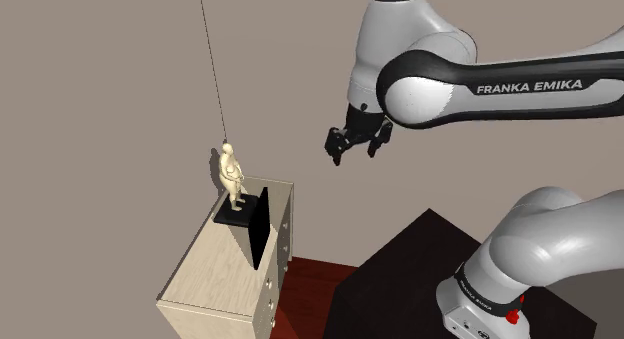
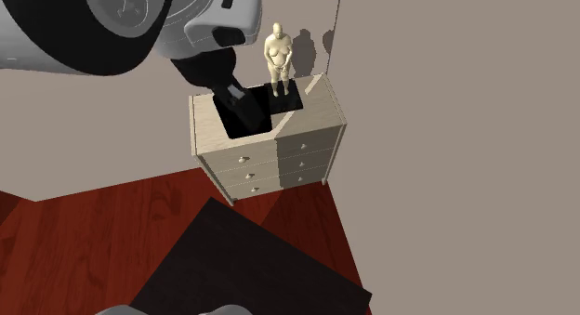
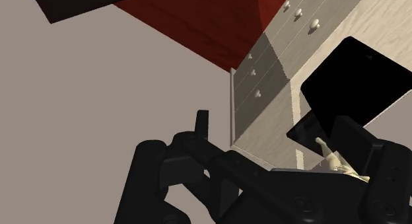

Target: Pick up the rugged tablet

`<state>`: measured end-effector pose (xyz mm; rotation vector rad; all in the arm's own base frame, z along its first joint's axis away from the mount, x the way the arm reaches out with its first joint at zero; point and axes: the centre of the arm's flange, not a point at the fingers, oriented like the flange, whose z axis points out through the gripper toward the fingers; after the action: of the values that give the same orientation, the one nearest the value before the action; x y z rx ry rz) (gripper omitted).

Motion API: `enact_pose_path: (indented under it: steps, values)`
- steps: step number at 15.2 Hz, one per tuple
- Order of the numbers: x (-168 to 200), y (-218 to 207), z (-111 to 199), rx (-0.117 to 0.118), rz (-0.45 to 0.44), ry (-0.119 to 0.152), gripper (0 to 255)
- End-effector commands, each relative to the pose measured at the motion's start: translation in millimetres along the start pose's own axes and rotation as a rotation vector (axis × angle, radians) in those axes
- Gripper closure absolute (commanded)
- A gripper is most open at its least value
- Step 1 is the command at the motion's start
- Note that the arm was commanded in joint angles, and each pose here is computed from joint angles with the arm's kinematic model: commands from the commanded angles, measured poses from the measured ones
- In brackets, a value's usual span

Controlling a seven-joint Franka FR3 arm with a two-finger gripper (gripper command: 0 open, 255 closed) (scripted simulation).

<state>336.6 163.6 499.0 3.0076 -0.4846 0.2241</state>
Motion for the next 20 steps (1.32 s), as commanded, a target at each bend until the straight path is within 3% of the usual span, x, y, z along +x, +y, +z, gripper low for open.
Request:
enact_pose_path:
  steps: [1,20]
  values:
    - [-3,-20,15,-0.001,0.043,-0.001,0]
    - [9,-228,156,-0.019,0.415,-0.016,0]
